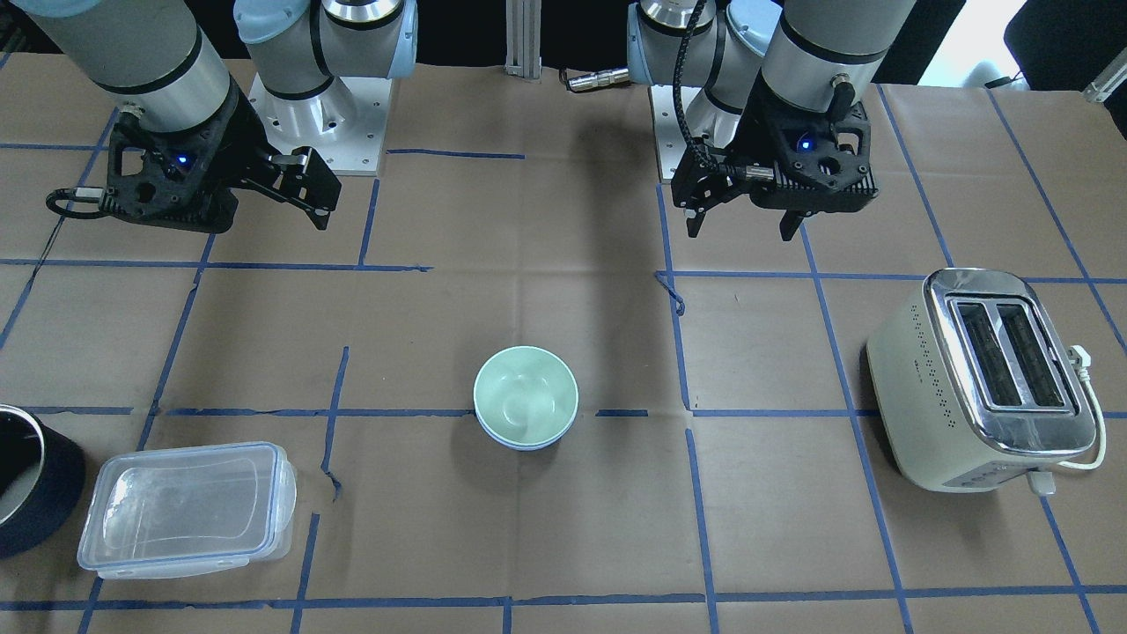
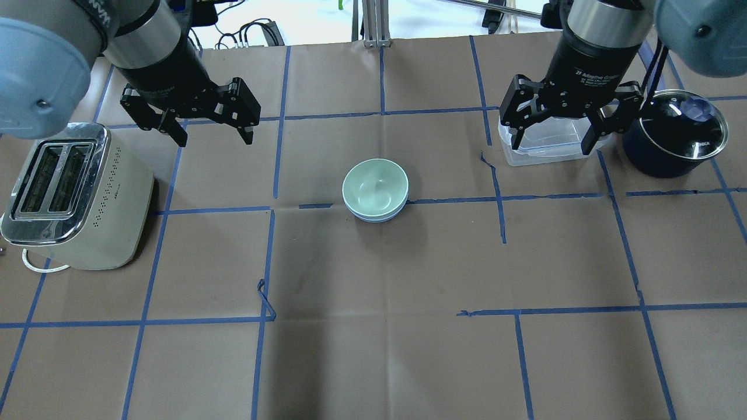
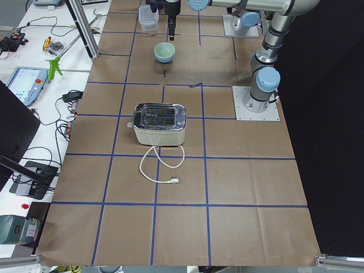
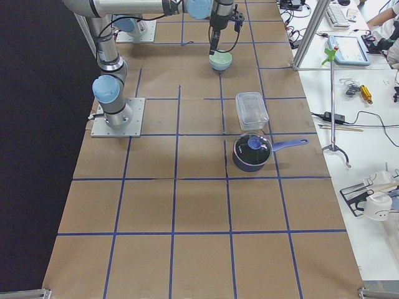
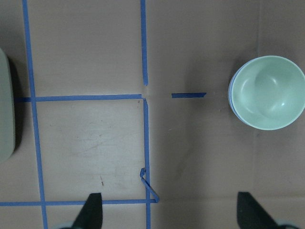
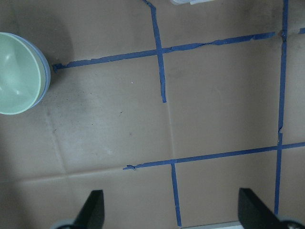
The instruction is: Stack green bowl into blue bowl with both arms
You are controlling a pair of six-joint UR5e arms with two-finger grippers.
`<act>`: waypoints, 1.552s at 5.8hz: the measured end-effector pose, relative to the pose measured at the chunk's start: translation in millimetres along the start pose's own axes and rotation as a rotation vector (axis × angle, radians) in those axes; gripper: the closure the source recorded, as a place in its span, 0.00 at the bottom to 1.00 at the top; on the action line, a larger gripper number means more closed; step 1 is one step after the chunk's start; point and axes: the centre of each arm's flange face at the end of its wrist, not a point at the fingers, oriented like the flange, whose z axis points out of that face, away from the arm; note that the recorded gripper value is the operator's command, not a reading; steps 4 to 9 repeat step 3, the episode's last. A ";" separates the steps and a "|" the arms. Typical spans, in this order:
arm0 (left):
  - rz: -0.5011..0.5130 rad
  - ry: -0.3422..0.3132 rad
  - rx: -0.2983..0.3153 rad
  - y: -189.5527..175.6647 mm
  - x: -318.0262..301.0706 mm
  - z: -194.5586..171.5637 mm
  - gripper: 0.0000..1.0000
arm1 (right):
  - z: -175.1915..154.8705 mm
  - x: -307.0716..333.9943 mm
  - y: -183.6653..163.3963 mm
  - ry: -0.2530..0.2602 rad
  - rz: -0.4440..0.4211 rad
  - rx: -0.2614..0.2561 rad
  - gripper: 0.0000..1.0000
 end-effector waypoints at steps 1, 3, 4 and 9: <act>-0.006 0.001 -0.010 1.6 -3.1 -2.0 0.02 | -0.9 0.9 0.8 0.006 0.001 0.004 0.00; -0.019 0.003 -0.012 1.4 -8.8 -3.4 0.02 | -1.4 0.6 1.4 0.006 0.003 0.007 0.00; -0.019 0.003 -0.012 1.4 -8.8 -3.4 0.02 | -1.4 0.6 1.4 0.006 0.003 0.007 0.00; -0.019 0.003 -0.012 1.4 -8.8 -3.4 0.02 | -1.4 0.6 1.4 0.006 0.003 0.007 0.00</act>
